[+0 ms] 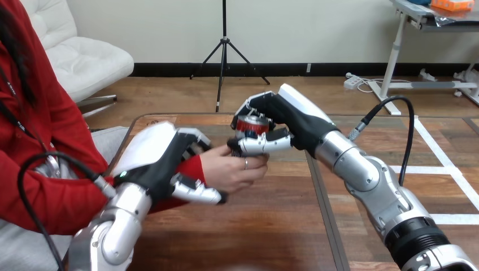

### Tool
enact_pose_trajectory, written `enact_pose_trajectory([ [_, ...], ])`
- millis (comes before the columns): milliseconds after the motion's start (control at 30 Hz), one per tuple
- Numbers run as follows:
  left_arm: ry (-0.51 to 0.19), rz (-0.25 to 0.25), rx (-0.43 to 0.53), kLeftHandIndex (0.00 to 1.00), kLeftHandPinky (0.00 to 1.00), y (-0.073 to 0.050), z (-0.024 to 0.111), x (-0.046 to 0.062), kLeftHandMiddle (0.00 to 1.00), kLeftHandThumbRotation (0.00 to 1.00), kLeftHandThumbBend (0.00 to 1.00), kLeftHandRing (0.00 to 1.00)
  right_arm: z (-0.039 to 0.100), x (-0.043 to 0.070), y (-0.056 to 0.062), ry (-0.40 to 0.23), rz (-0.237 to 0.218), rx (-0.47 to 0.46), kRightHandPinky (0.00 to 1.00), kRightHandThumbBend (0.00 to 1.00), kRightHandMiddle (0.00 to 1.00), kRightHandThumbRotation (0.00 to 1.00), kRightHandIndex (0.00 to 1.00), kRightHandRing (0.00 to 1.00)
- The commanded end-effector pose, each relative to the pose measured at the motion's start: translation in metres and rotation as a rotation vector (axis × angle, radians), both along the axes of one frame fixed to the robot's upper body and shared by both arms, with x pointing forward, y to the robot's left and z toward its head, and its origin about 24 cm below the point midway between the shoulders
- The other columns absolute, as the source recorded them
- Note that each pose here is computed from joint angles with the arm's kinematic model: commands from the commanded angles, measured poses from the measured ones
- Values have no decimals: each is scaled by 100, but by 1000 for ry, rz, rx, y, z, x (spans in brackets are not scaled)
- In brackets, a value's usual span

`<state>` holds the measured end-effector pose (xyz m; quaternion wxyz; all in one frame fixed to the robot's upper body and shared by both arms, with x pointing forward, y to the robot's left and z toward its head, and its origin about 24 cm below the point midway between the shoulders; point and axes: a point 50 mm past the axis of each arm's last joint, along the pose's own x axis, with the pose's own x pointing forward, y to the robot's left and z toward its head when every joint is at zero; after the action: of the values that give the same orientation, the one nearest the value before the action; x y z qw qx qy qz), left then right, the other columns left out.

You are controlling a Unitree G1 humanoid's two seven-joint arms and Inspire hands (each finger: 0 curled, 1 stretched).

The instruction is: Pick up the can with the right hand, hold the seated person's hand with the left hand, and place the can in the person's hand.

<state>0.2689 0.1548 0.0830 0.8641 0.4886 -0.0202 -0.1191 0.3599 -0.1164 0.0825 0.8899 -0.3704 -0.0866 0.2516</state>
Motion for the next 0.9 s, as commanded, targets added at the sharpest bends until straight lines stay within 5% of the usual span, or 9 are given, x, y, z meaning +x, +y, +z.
enact_pose_trajectory([
  [0,-386,-149,-104,67,46,-30,80,6,65,44,89,59,53,9,6,-188,48,61,49,74,55,98,58,52],
  [500,-328,-226,-235,63,47,-27,67,-2,64,56,64,59,51,5,0,-164,51,75,49,92,61,100,63,57],
  [867,-265,-268,-224,70,62,-27,59,-9,73,68,82,70,48,1,-5,-143,40,79,48,95,65,100,68,60],
])
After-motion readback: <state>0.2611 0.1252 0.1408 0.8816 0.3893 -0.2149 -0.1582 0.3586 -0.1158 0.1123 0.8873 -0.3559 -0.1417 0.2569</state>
